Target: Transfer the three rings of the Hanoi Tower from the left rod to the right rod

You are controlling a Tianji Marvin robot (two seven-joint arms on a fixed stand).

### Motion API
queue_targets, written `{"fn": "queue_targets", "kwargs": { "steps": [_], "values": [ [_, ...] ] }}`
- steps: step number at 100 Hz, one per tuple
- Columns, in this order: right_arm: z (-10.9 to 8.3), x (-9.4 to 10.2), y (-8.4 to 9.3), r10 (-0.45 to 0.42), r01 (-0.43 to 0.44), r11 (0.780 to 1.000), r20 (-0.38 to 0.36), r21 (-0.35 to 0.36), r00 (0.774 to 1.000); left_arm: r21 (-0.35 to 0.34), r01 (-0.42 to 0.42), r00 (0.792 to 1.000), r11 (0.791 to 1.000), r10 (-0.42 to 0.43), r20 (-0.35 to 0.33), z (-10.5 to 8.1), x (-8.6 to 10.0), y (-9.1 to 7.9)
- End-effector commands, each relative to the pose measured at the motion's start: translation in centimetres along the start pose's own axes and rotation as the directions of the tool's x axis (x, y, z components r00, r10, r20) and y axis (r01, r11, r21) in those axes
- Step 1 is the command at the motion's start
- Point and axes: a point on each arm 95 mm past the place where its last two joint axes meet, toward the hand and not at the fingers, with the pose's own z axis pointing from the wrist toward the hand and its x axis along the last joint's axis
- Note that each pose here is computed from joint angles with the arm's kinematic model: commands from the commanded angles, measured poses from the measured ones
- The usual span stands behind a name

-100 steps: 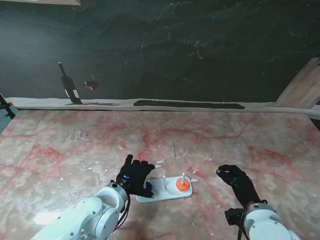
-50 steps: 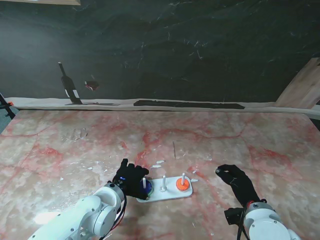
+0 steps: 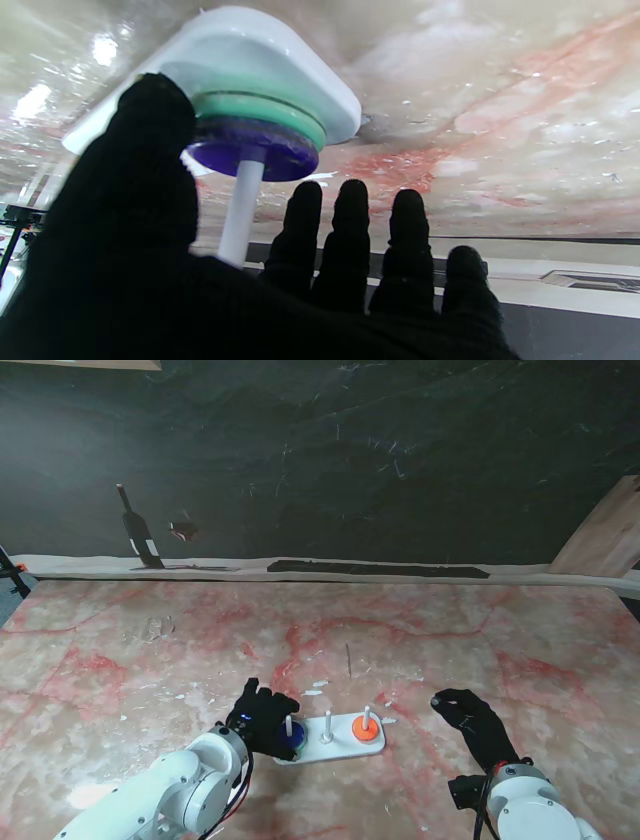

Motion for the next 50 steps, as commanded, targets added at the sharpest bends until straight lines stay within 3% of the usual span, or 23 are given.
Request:
{"fn": "queue_targets", "kwargs": {
  "steps": [1,50],
  "values": [
    [-0.15,-0.03,-0.24,0.001,-0.001,1.000,0.002,0.009,1.000,-0.014,-0.002,1.000,1.000,0.002,-0.016,-0.28,0.33,0.00],
    [-0.10,0.03,-0.29,0.001,-0.001,1.000,0.006,0.009,1.000,-0.038,-0.012,1.000,0.999,0.011,-0.013,0.13,0.25,0.34]
  ]
}}
